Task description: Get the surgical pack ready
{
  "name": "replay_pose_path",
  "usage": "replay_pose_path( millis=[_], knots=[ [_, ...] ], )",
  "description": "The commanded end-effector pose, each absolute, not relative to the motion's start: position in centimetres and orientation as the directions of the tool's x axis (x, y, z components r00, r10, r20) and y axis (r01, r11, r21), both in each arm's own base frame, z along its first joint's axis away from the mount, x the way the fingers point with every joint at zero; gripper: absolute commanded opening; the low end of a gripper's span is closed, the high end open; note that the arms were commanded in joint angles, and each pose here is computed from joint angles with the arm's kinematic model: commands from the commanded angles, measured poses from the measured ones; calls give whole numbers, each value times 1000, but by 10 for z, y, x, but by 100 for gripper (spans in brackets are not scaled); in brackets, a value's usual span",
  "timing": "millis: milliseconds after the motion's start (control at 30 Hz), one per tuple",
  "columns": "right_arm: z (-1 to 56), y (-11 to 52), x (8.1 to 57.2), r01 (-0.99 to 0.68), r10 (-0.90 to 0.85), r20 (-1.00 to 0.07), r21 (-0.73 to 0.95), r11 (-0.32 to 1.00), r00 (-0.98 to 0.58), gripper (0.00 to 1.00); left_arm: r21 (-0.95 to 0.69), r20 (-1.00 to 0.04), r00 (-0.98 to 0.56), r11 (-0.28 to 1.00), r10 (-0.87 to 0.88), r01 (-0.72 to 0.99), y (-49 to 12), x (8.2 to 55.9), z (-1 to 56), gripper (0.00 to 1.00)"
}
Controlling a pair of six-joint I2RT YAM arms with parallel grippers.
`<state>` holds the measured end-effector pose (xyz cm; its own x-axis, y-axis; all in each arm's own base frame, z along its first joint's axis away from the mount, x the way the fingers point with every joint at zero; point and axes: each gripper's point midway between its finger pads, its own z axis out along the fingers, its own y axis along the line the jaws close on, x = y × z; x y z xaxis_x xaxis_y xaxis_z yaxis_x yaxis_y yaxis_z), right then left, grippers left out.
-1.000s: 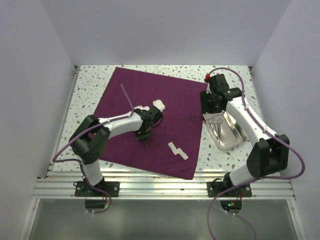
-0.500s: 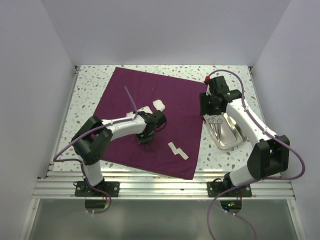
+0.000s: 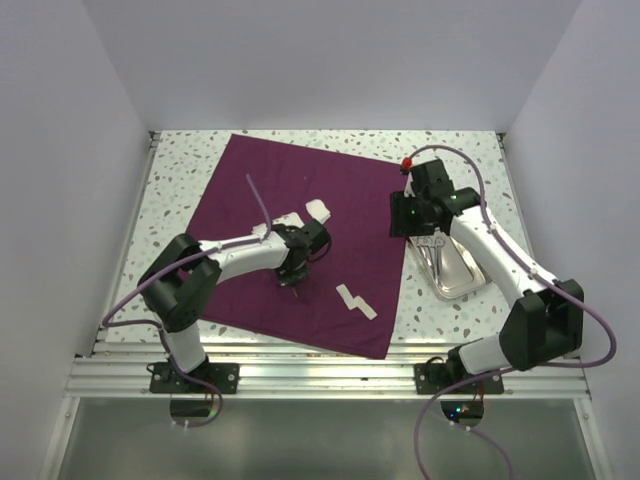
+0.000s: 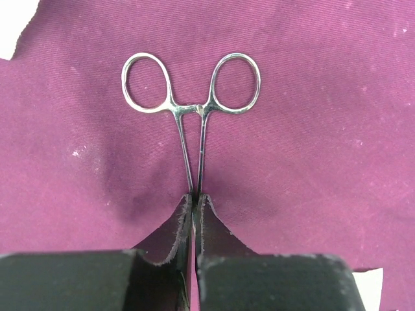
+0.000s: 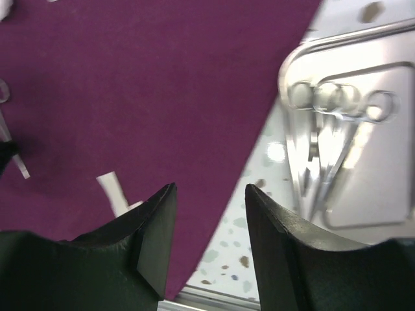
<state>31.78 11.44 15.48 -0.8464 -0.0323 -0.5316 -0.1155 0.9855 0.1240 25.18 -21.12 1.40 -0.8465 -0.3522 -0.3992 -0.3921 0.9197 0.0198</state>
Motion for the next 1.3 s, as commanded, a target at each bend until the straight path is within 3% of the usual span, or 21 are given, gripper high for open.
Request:
replay_pose_path(
  millis=[0,133,567,1133,1267],
  knots=[
    [151,159,315,-191,-15,-525,282,940,-851,51,53,-383,-865,928,-323,-370,-199,245,-1,0],
    [131,210,310,-231,25,-455,498,836,-890,50,9,-409,-867,949,-284,-315,-205,246,9,0],
    [89,317,294,-193,35,-308,675,712,-951,45,-113,-459,-852,967,-253,-226,-207,235,22,0],
    [55,387,272,-141,23,-200,761,633,-980,47,-189,-474,-841,963,-259,-190,-214,234,38,0],
    [52,373,277,-178,6,-255,688,703,-967,47,-184,-472,-847,967,-243,-175,-215,233,36,0]
  ],
)
